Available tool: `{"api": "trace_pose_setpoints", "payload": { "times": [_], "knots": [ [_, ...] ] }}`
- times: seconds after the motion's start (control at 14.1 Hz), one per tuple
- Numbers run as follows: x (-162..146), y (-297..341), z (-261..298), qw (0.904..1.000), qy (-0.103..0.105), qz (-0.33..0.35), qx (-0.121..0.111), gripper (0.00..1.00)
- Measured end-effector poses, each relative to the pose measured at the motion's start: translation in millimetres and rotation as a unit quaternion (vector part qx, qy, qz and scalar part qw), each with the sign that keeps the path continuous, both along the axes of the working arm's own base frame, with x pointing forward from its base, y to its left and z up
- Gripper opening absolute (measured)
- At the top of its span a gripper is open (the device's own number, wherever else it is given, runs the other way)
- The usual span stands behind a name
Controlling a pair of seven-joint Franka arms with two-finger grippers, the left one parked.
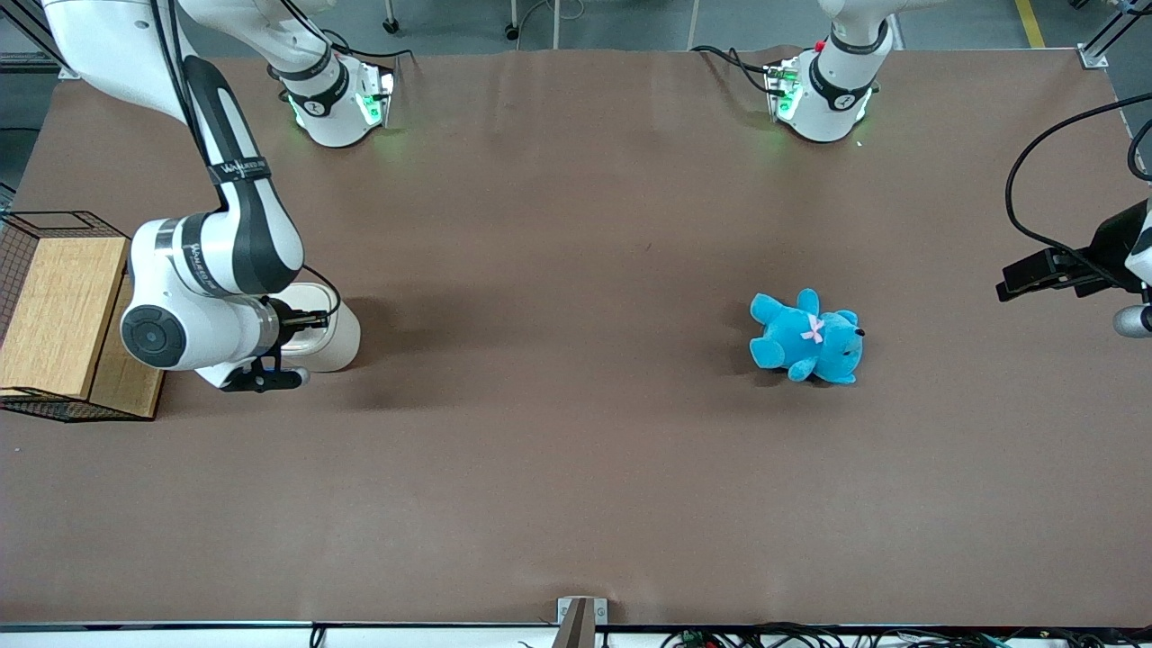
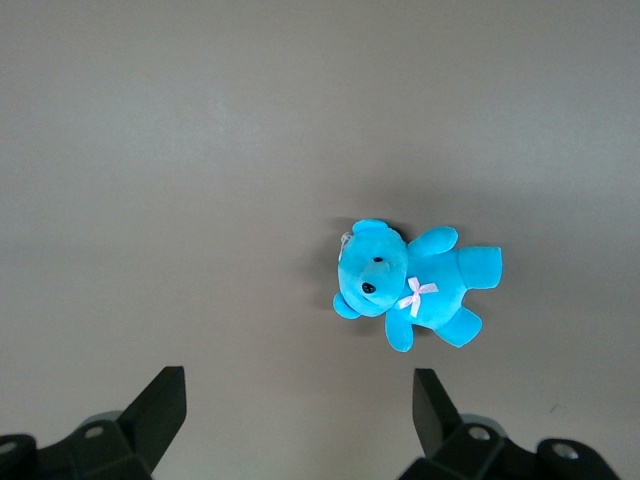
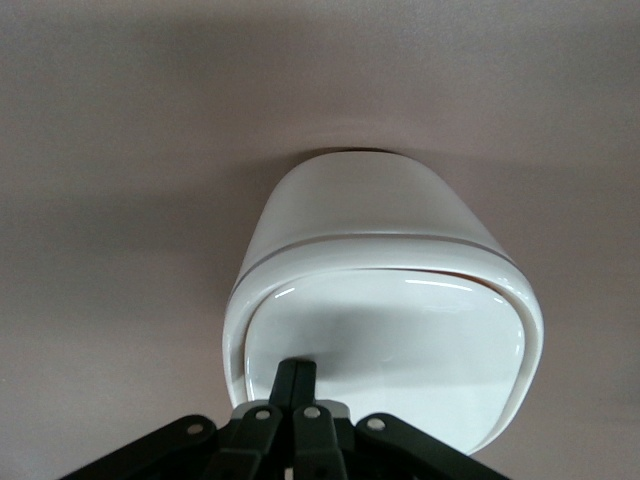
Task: Open trash can with right arm
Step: 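Lift the right gripper away from the opened lid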
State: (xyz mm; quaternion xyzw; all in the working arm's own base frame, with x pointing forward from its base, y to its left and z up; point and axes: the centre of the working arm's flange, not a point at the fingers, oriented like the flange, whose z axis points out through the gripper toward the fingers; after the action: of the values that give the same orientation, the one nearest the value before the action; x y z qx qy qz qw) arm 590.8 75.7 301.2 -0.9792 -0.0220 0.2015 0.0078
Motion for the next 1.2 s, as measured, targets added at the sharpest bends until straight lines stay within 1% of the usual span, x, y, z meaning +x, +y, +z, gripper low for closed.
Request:
{"api": "trace_pose_setpoints", "payload": {
  "times": [0.14, 0.21, 0.28, 0.35, 0.42, 0.49, 0.57, 0.64, 0.71, 0.85, 0.92, 1.06, 1.13, 1.2],
  "knots": [
    [0.0, -0.2, 0.6, 1.0, 0.001, 0.0, 0.0, 0.01],
    [0.0, -1.0, 3.4, 1.0, 0.006, -0.001, -0.001, 0.01],
    [0.2, -3.8, 11.4, 0.9999, 0.016, -0.003, -0.002, 0.01],
    [2.5, -9.5, 26.4, 0.9997, 0.022, -0.008, -0.002, 0.02],
    [6.7, -17.7, 48.8, 0.9997, 0.018, -0.014, -0.001, 0.02],
    [11.4, -27.8, 77.6, 0.9998, 0.005, -0.022, 0.002, 0.06],
    [14.5, -40.1, 109.5, 0.9994, -0.012, -0.031, 0.004, 0.06],
    [15.3, -53.4, 141.7, 0.9987, -0.032, -0.04, 0.008, 0.11],
    [14.7, -65.8, 171.3, 0.9975, -0.053, -0.045, 0.011, 0.22],
    [11.5, -81.1, 217.8, 0.9945, -0.091, -0.049, 0.016, 0.4],
    [11.1, -84.1, 235.0, 0.9927, -0.108, -0.049, 0.016, 0.52],
    [12.6, -86.5, 264.7, 0.989, -0.14, -0.043, 0.018, 0.69],
    [13.5, -87.1, 276.0, 0.9874, -0.153, -0.037, 0.018, 0.8],
    [14.2, -88.1, 285.0, 0.9859, -0.164, -0.03, 0.015, 0.89]
  ]
}}
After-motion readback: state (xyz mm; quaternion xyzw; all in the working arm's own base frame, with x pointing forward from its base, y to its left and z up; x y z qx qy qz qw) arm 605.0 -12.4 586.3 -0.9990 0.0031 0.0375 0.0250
